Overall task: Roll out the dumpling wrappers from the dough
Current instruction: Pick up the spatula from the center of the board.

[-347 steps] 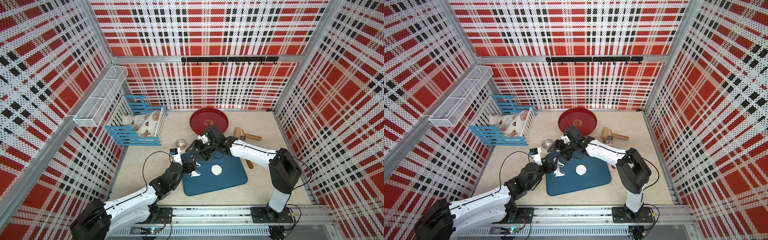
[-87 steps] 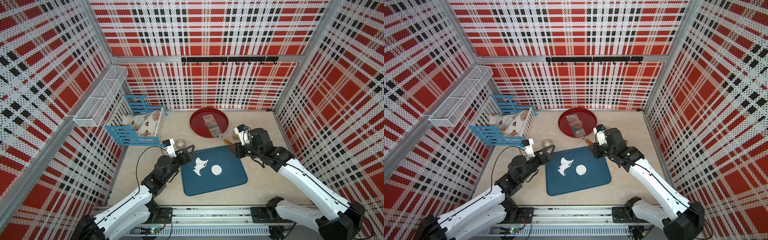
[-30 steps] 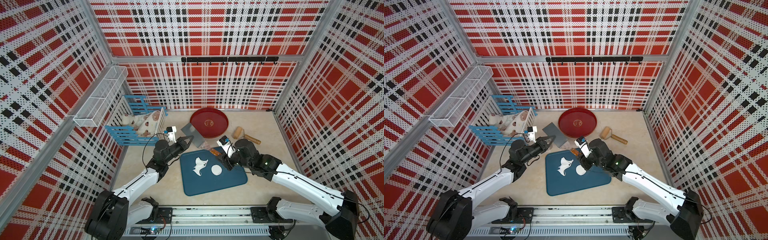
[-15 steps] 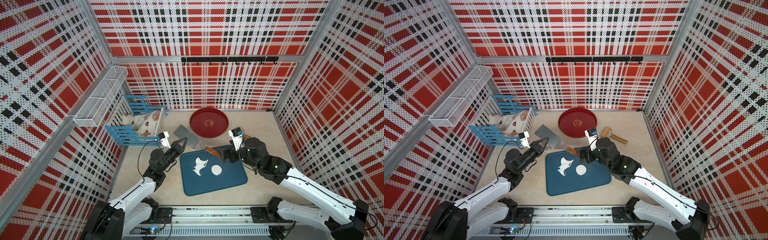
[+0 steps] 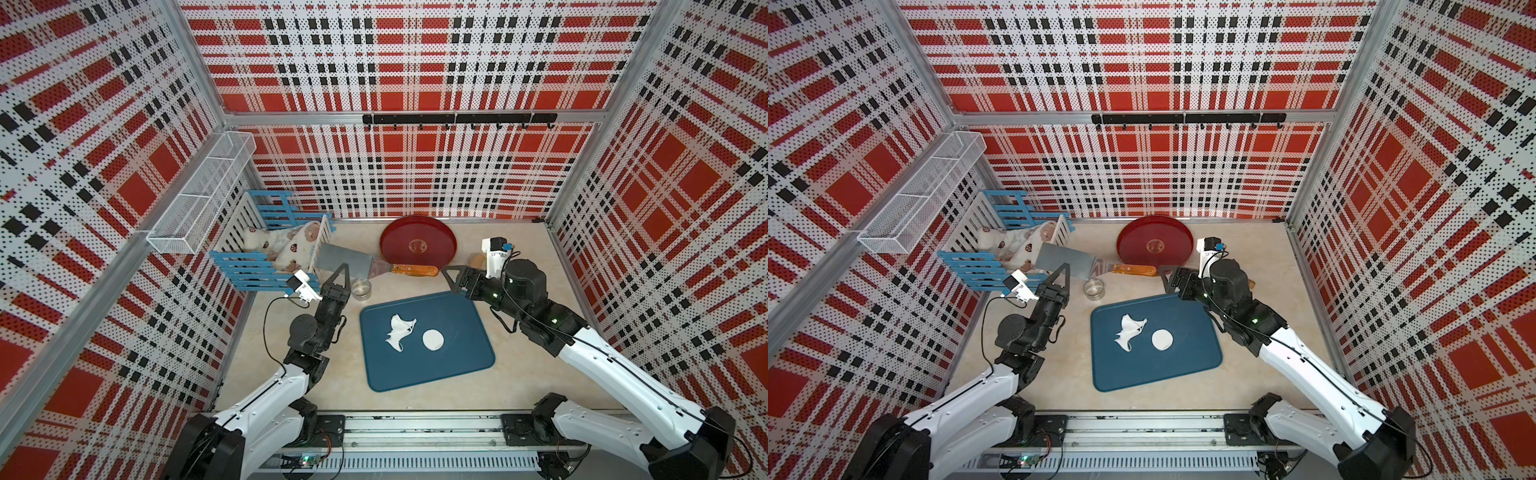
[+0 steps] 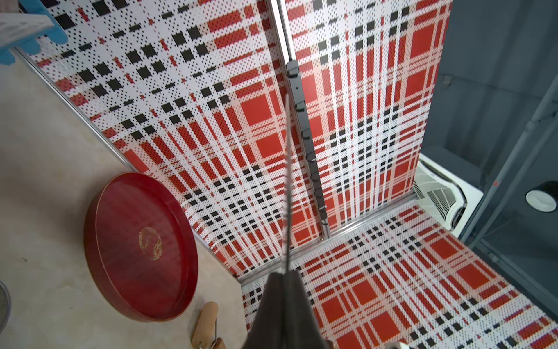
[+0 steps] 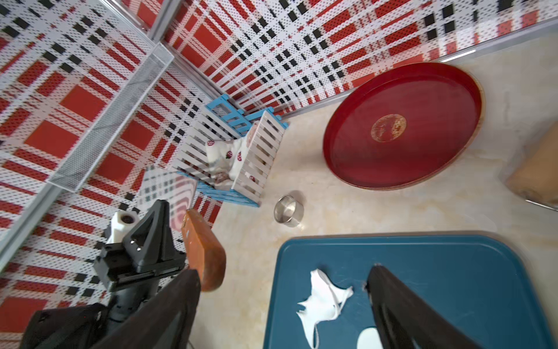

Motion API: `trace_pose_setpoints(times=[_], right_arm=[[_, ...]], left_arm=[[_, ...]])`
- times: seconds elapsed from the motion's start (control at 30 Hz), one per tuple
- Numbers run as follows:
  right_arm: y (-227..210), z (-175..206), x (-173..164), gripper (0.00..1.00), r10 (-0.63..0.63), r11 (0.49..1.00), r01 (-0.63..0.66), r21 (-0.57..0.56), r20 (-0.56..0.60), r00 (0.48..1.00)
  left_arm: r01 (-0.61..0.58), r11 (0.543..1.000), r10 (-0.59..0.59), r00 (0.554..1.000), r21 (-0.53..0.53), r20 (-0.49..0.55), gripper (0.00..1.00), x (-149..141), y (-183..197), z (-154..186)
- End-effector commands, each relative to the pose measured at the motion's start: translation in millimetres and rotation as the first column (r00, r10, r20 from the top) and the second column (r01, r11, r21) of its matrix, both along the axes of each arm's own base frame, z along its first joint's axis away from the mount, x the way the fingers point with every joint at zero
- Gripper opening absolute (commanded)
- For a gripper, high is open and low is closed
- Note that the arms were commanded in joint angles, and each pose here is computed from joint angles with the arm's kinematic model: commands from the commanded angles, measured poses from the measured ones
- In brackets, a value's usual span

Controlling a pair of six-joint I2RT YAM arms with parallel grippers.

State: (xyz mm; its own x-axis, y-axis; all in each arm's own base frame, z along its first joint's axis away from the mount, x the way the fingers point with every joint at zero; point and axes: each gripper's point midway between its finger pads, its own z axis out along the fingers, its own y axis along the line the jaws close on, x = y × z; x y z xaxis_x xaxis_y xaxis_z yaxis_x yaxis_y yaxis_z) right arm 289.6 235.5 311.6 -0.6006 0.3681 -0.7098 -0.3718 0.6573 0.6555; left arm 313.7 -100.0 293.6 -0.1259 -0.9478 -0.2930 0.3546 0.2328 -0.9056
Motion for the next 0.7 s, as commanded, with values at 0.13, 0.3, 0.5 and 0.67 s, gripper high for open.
trace_pose_setpoints(times=[0.13,0.3,0.5,0.67], right_arm=[[29,41,6,0.91,0.095,0.977,-0.105,0.187,0.061,0.994],[40,58,18,0.89,0.1,0.967,-0.121,0.225,0.101,0.99],[49,74,37,0.84,0.069,0.953,-0.11,0.283,0.153,0.986],[57,87,53,0.82,0.047,0.96,-0.101,0.261,0.202,0.978]], left_arm=[[-0.053,0.981,0.079,0.987,-0.187,0.137,0.0,-1,8,47],[-0.079,0.961,0.114,0.986,-0.266,0.12,0.0,7,-2,54],[-0.119,0.932,0.163,0.981,-0.343,0.101,0.0,17,-14,57],[-0.142,0.907,0.19,0.978,-0.397,0.085,0.0,26,-26,56]])
